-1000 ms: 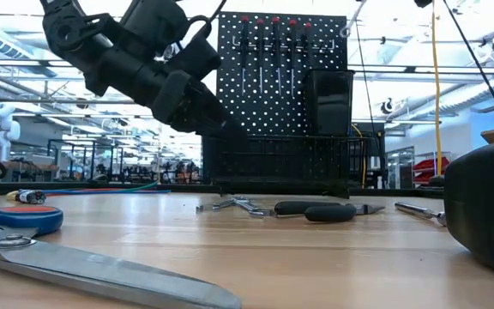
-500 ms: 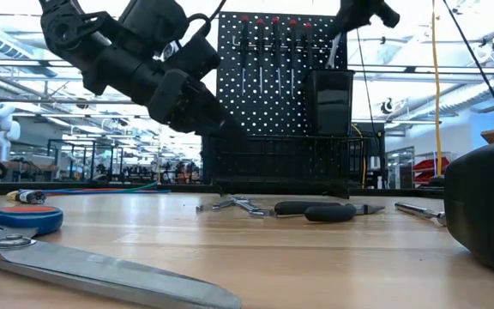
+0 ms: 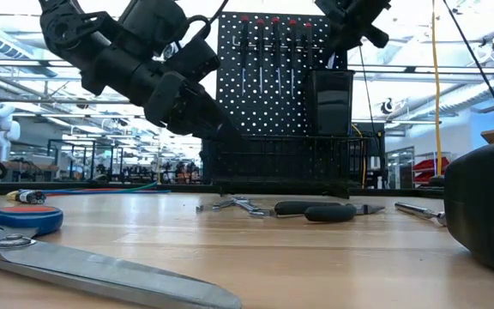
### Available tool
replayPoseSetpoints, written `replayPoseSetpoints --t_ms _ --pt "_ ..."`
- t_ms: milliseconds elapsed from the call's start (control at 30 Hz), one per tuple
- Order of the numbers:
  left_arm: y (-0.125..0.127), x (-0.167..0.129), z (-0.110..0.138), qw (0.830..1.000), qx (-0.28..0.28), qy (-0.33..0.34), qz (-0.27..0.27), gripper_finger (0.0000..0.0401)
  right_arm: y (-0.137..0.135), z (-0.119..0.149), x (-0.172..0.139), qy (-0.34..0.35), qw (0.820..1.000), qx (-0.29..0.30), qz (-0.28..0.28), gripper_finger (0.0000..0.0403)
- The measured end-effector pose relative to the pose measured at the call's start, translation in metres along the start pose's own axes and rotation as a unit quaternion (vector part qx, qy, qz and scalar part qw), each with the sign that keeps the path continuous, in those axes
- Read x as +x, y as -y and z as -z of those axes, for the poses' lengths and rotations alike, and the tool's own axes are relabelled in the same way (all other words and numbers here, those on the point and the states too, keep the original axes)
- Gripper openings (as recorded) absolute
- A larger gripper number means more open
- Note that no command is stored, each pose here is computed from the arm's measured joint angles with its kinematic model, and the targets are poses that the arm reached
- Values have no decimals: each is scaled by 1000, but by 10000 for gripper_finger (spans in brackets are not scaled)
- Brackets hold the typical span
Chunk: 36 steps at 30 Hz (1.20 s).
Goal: Hang tools onto peg board
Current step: Put the wrench into the black bin on the pegboard
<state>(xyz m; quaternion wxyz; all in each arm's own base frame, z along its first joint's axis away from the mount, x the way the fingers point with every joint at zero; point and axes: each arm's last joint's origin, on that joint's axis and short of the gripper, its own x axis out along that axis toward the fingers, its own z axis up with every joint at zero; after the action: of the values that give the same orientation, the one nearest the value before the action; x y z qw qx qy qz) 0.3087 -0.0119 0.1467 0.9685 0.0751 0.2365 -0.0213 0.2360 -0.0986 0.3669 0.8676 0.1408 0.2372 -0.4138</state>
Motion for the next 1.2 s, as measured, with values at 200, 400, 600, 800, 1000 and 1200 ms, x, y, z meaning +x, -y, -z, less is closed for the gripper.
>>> replayPoseSetpoints --t_ms 200,400,600,800,1000,1200 --pt "0 0 0 1000 0 0 0 157 1 2 0 -10 1000 -2 3 2" --pt "0 0 0 1000 0 0 0 157 1 2 0 -9 1000 -15 5 15" --pt "0 0 0 1000 0 0 0 157 1 1 0 -3 1000 -17 7 61" --pt "0 0 0 1000 0 -2 0 157 1 0 0 0 1000 -30 7 111" --pt "0 0 1 1000 0 -4 0 157 3 -2 -8 9 999 -35 -3 138" --pt "2 0 1 1000 2 -5 30 157 0 -2 -22 12 998 -35 -52 141"
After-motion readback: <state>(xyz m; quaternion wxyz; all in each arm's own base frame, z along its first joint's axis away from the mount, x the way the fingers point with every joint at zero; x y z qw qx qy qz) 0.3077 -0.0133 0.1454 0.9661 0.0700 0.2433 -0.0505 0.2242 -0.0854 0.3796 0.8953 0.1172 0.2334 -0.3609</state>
